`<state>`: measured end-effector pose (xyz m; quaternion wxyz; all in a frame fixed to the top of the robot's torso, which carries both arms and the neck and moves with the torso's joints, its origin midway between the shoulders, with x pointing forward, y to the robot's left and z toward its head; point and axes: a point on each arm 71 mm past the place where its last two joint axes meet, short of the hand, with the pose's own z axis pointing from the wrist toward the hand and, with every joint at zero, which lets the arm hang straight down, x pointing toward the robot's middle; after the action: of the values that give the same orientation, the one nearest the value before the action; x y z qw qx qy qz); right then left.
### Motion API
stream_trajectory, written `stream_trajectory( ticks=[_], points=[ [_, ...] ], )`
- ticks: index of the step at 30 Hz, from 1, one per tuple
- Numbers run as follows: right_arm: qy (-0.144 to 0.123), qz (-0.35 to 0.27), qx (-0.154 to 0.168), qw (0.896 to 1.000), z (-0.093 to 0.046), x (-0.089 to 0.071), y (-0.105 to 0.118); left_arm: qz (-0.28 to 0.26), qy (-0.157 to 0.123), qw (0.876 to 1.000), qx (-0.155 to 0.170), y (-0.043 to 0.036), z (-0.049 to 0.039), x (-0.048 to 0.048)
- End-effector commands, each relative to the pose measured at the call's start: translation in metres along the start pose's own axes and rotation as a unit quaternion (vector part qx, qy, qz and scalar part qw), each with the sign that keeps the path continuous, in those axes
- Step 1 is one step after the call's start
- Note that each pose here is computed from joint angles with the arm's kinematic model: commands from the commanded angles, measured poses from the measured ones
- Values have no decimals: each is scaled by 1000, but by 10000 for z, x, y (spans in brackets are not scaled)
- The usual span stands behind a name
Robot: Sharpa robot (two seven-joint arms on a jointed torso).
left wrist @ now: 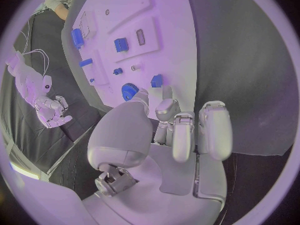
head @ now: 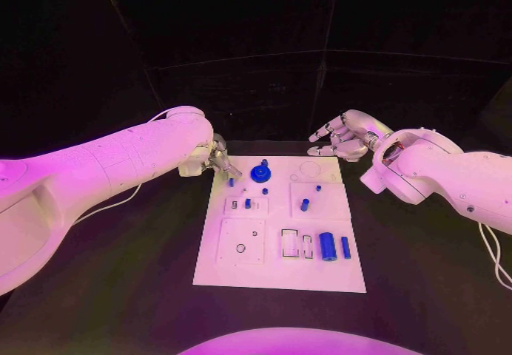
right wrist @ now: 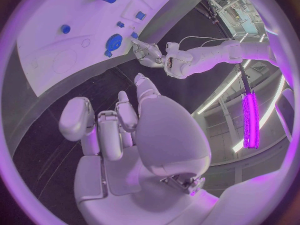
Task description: Assemble the parts on the task board
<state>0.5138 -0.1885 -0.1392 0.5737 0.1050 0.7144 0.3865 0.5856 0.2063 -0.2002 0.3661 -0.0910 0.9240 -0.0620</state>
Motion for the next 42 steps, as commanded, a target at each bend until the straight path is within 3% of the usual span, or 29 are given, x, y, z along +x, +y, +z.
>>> stream_trajectory(
  ticks=[1, 42],
  points=[
    [2, -1, -6, 1000, 5, -3, 17, 6, 7, 1000, -3, -2, -3, 9],
    [4, -2, -3, 1000, 16, 3, 14, 0, 25, 1000, 4, -20, 2, 60]
  ],
)
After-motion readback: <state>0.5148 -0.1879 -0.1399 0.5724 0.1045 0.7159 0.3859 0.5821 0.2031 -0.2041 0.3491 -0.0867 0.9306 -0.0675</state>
